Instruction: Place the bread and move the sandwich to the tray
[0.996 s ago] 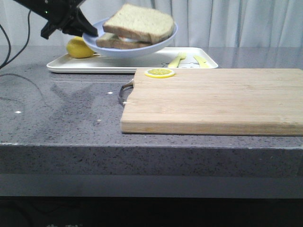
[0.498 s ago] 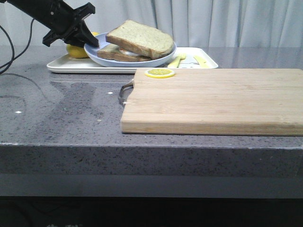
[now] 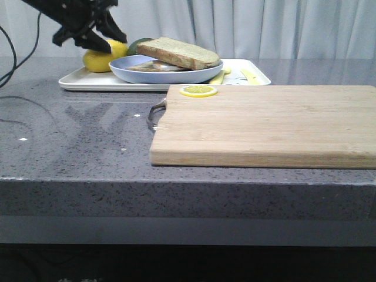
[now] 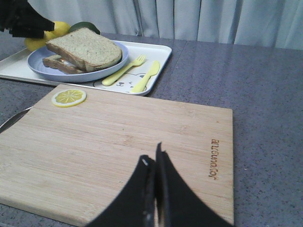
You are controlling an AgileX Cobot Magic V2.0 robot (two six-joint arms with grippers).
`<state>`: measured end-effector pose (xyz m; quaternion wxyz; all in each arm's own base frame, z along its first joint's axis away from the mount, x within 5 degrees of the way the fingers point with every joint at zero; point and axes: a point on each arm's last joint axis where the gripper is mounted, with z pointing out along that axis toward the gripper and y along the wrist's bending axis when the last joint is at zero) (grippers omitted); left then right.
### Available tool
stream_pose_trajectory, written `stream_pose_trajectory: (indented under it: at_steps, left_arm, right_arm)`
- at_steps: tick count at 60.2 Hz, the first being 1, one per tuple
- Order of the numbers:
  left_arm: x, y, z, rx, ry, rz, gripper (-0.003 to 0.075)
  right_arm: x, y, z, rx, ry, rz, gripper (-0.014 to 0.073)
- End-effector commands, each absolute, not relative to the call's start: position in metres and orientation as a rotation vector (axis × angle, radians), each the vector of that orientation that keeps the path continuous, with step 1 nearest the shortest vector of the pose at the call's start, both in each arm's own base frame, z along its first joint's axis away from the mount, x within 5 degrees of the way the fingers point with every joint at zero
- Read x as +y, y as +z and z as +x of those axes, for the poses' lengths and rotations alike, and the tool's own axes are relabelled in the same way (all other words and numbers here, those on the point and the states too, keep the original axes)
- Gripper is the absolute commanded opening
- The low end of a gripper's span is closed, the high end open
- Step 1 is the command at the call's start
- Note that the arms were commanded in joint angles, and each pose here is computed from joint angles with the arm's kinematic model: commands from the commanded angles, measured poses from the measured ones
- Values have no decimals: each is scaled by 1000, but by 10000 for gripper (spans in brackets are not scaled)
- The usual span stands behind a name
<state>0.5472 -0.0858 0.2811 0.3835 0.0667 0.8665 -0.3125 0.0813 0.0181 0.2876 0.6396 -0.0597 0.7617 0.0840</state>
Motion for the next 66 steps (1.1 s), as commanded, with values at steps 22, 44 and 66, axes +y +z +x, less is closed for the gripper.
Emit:
stream_pose_trajectory:
  at_steps: [22, 44, 66]
  left_arm:
    - [-74, 388, 502, 2046, -800, 349, -19]
    - [-77, 436, 470, 2040, -510, 266, -19]
    - [-120, 499, 411, 1931, -229, 272, -19]
  right_arm:
    - [15, 302, 83, 1643, 174, -102, -79]
    - [15, 302, 83, 1644, 175, -103, -79]
    - [16, 302, 83, 1650, 176, -105, -79]
